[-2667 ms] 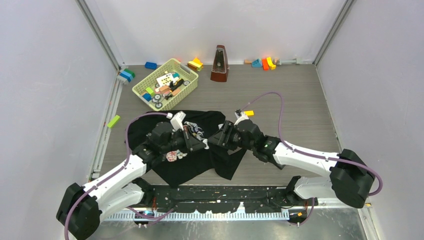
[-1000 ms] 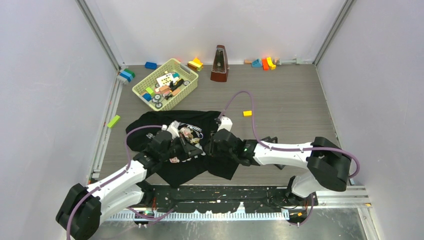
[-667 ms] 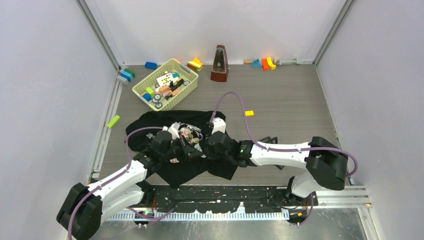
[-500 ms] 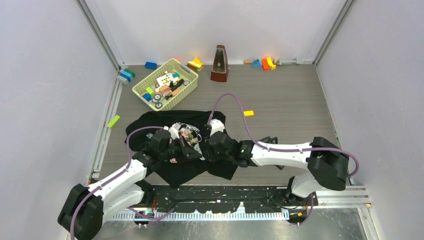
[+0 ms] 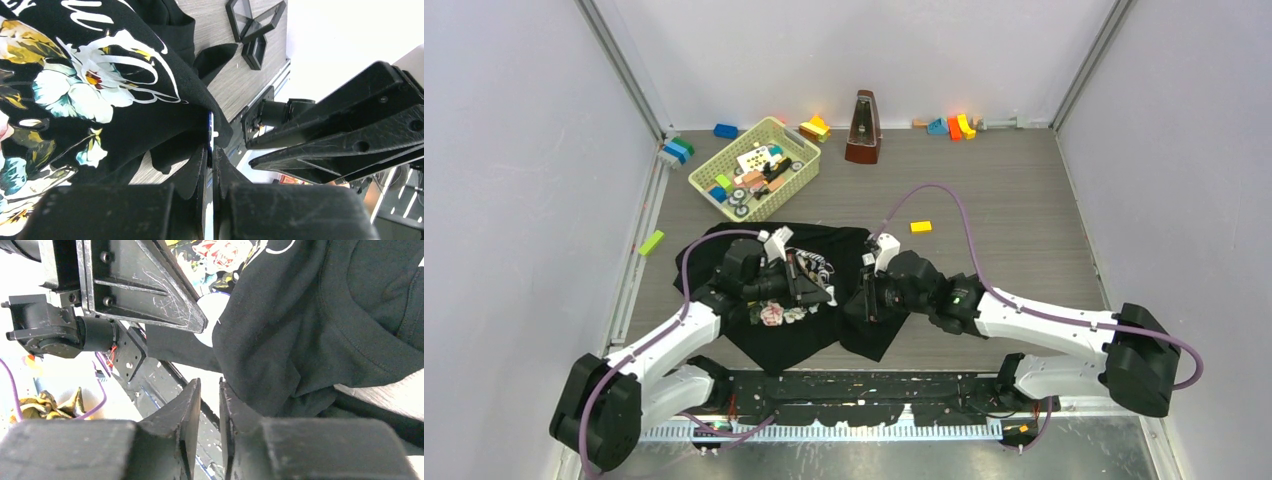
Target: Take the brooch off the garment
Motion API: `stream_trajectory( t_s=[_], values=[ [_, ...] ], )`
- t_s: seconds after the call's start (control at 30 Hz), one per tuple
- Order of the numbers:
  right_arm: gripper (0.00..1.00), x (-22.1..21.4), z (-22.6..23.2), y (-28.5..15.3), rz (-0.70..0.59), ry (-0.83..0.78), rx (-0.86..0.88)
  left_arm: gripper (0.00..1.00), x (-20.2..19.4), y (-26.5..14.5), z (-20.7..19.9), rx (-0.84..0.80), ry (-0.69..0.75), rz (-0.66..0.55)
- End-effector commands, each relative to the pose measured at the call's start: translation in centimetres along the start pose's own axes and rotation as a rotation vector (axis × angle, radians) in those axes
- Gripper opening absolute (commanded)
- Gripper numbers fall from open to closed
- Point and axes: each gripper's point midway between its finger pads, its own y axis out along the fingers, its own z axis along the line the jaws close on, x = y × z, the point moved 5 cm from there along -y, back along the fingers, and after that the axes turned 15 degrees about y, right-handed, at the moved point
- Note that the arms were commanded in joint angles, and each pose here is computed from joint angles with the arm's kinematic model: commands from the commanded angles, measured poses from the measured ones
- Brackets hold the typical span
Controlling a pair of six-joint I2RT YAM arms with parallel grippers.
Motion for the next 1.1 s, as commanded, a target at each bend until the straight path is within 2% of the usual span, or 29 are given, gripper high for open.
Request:
stream_trajectory(
  t_s=[0.0,0.07,0.13,0.2,0.33,0.43,0.67,0.83,1.07],
  values=[
    [0.41,0.9,1.1,-0.8,-0.028,-0.008,0.019,0.00,1.3,-0.3,-2.3,-0.144,0.114,-0.013],
    [0.58,1.4,1.0,-0.7,-0.064,0.029,-0.002,0.00,1.4,-0.5,-2.9,-0.189,0.146,-0.026],
    [0.67,2.2,1.2,-0.6,-0.106,0.123,0.018,0.00,1.6,-0.8,-3.3,-0.210,0.164,-0.055],
    [0.71,3.0,2.2,-0.7,-0.157,0.276,0.124,0.00,1.8,-1.0,-3.5,-0.216,0.168,-0.091],
    [0.72,3.9,1.8,-1.3,-0.279,0.461,0.243,0.00,2.3,-1.3,-4.2,-0.251,0.163,-0.151],
    [0.71,4.8,2.5,-1.8,-0.333,0.506,0.327,0.00,2.7,-1.6,-5.0,-0.305,0.163,-0.186],
    [0.61,5.3,3.7,-2.2,-0.344,0.572,0.451,0.00,2.9,-2.3,-6.2,-0.389,0.198,-0.235],
    [0.45,5.6,4.2,-2.3,-0.331,0.559,0.441,0.00,3.1,-2.7,-6.7,-0.405,0.216,-0.246],
    [0.38,5.5,4.0,-2.3,-0.321,0.562,0.407,0.00,3.0,-3.0,-7.0,-0.417,0.240,-0.251]
  ],
)
